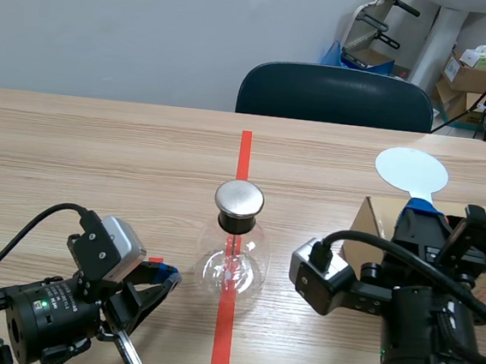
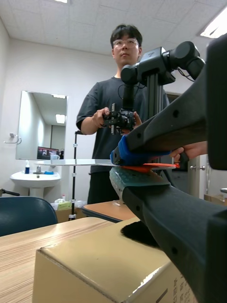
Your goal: Do the electroscope experiment
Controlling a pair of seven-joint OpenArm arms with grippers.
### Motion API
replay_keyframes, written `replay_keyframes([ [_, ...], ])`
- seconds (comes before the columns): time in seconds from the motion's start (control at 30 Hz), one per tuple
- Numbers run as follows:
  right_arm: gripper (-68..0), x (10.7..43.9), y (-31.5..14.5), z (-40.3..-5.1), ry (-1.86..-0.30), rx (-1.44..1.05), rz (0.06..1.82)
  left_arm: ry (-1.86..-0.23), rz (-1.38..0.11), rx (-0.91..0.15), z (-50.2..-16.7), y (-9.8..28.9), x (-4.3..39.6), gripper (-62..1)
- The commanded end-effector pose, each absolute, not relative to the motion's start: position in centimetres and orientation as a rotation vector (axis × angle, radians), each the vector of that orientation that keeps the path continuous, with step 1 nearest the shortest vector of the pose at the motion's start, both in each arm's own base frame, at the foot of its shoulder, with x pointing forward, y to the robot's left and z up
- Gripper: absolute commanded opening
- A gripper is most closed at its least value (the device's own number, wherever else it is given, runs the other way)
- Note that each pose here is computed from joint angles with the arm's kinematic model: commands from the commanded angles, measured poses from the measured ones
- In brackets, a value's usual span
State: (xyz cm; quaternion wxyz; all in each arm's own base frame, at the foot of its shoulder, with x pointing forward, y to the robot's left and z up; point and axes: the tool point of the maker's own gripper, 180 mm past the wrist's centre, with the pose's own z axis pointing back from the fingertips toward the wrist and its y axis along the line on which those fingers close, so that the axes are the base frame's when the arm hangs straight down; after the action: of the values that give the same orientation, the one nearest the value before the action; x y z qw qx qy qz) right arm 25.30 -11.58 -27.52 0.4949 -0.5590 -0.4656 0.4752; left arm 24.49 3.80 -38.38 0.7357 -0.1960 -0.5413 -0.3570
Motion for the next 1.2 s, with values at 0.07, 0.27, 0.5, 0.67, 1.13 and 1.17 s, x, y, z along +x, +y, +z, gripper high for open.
replay_keyframes([
  [0.07,-66.7,25.8,-11.4,-26.4,-1.172,-1.369,1.137,-1.23,-0.775,-0.443,-37.4,3.4,25.0,-55.6],
  [0.27,-66.7,25.8,-11.3,-26.4,-1.175,-1.368,1.14,-1.23,-0.776,-0.444,-37.4,3.4,25.0,-55.6],
  [0.5,-66.7,25.8,-11.3,-26.4,-1.176,-1.367,1.141,-1.229,-0.776,-0.443,-37.4,3.4,25.0,-55.6],
  [0.67,-66.7,25.8,-11.1,-26.0,-1.208,-1.366,1.127,-1.23,-0.776,-0.444,-37.4,3.4,25.0,-55.6],
  [1.13,-66.6,24.8,-15.8,-23.8,-1.357,-1.413,1.137,-1.228,-0.762,-0.452,-37.4,3.6,24.7,-55.1],
  [1.17,-66.6,24.6,-16.3,-23.7,-1.365,-1.414,1.141,-1.236,-0.76,-0.458,-37.3,3.6,24.6,-55.1],
])
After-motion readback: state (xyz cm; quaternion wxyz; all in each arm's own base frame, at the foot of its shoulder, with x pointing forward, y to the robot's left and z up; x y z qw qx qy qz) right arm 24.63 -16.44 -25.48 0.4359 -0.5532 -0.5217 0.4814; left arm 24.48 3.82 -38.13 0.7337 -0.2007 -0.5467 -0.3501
